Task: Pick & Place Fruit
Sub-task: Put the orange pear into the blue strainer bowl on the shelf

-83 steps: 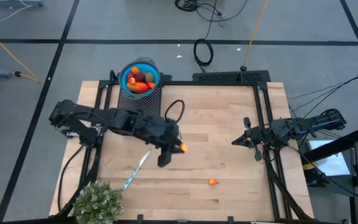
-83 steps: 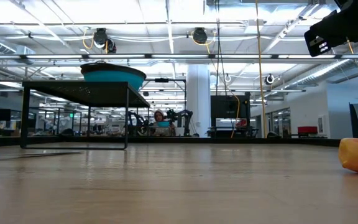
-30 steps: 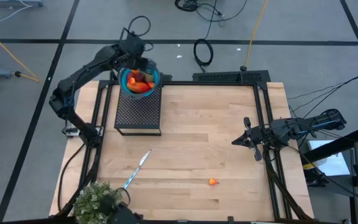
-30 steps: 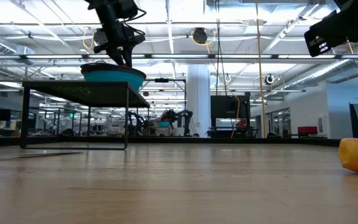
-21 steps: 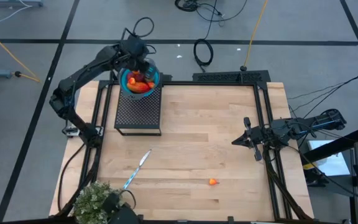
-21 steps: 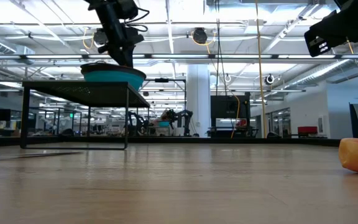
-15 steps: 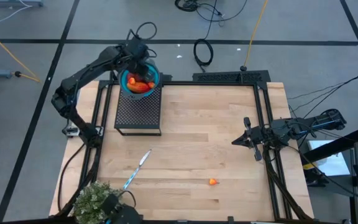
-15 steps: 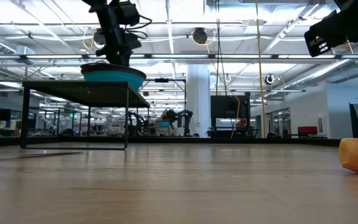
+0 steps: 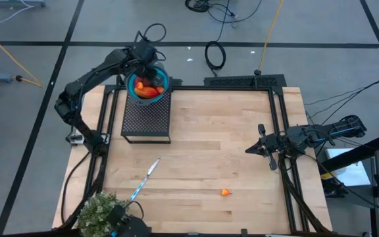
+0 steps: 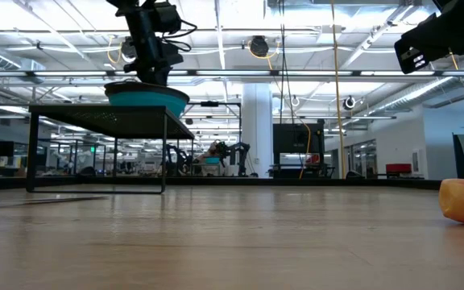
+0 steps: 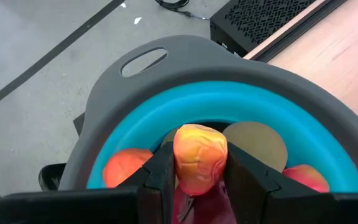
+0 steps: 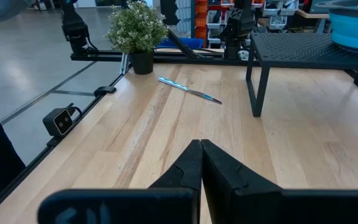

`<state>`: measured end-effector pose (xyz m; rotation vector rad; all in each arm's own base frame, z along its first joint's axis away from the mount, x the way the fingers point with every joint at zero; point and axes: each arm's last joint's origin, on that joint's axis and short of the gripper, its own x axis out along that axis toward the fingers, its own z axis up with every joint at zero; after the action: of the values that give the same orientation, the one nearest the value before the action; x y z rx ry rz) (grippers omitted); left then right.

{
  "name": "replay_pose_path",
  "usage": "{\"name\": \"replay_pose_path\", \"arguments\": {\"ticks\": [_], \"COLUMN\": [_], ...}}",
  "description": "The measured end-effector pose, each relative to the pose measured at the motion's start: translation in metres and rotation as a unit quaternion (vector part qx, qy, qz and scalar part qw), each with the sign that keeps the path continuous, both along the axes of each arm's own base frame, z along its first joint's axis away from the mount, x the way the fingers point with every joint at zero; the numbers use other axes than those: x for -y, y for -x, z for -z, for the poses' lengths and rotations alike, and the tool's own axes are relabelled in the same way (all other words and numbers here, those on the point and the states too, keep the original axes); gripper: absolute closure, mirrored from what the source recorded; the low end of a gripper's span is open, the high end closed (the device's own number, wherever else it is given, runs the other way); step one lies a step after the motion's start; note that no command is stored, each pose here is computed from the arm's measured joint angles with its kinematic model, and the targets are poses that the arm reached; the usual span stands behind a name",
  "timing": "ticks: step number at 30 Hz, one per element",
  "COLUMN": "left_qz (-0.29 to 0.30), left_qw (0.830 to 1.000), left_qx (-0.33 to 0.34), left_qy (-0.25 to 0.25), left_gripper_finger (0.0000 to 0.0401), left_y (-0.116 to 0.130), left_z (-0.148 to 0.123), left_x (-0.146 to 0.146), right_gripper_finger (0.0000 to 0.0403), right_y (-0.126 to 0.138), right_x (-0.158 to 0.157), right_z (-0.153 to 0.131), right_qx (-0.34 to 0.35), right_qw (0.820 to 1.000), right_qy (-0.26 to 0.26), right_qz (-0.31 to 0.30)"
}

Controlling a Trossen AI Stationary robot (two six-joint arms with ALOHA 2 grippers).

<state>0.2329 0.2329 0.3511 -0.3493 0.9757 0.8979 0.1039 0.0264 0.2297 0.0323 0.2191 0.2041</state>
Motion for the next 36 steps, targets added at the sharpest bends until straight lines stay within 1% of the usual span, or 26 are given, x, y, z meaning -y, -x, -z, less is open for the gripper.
{"name": "replay_pose_path", "arguments": {"ticks": [4,11,15,17,19,21,24,27,31,36], "left_qz": [0.007,0.011,0.011,0.008,-0.004,0.000,0.041,0.102,0.169,0.235], "left_qw": [1.000,1.000,1.000,1.000,0.999,0.997,0.990,0.977,0.960,0.942], "left_qx": [-0.004,-0.006,-0.002,0.005,0.038,0.076,0.137,0.187,0.223,0.240], "left_qy": [-0.002,-0.004,-0.008,-0.012,-0.017,-0.020,-0.015,-0.019,-0.029,-0.025], "left_gripper_finger": [0.0285,0.0227,0.0205,0.0198,0.0195,0.0195,0.0201,0.0214,0.0236,0.0268], "left_y": [0.000,0.000,-0.001,-0.001,-0.002,-0.004,-0.009,-0.019,-0.028,-0.032], "left_z": [0.000,0.000,-0.001,-0.007,-0.019,-0.036,-0.061,-0.082,-0.099,-0.109], "left_x": [0.000,0.000,-0.001,-0.001,0.001,0.006,0.021,0.044,0.081,0.124], "right_gripper_finger": [0.0403,0.0403,0.0403,0.0403,0.0403,0.0403,0.0403,0.0403,0.0403,0.0403], "right_y": [0.000,0.000,0.000,-0.001,-0.001,-0.002,-0.002,-0.002,-0.002,-0.005], "right_x": [0.000,0.000,0.000,0.000,0.000,-0.001,-0.001,-0.001,-0.001,-0.005], "right_z": [0.000,0.000,-0.001,-0.003,-0.007,-0.013,-0.022,-0.028,-0.028,-0.026], "right_qx": [0.000,0.000,0.004,0.015,0.036,0.066,0.111,0.132,0.124,0.105], "right_qw": [1.000,1.000,1.000,1.000,0.999,0.998,0.993,0.989,0.986,0.987], "right_qy": [0.000,0.000,-0.001,-0.004,-0.010,-0.018,-0.032,-0.068,-0.110,-0.116], "right_qz": [0.000,0.000,0.000,0.000,0.000,0.000,-0.001,0.001,-0.002,-0.045]}}
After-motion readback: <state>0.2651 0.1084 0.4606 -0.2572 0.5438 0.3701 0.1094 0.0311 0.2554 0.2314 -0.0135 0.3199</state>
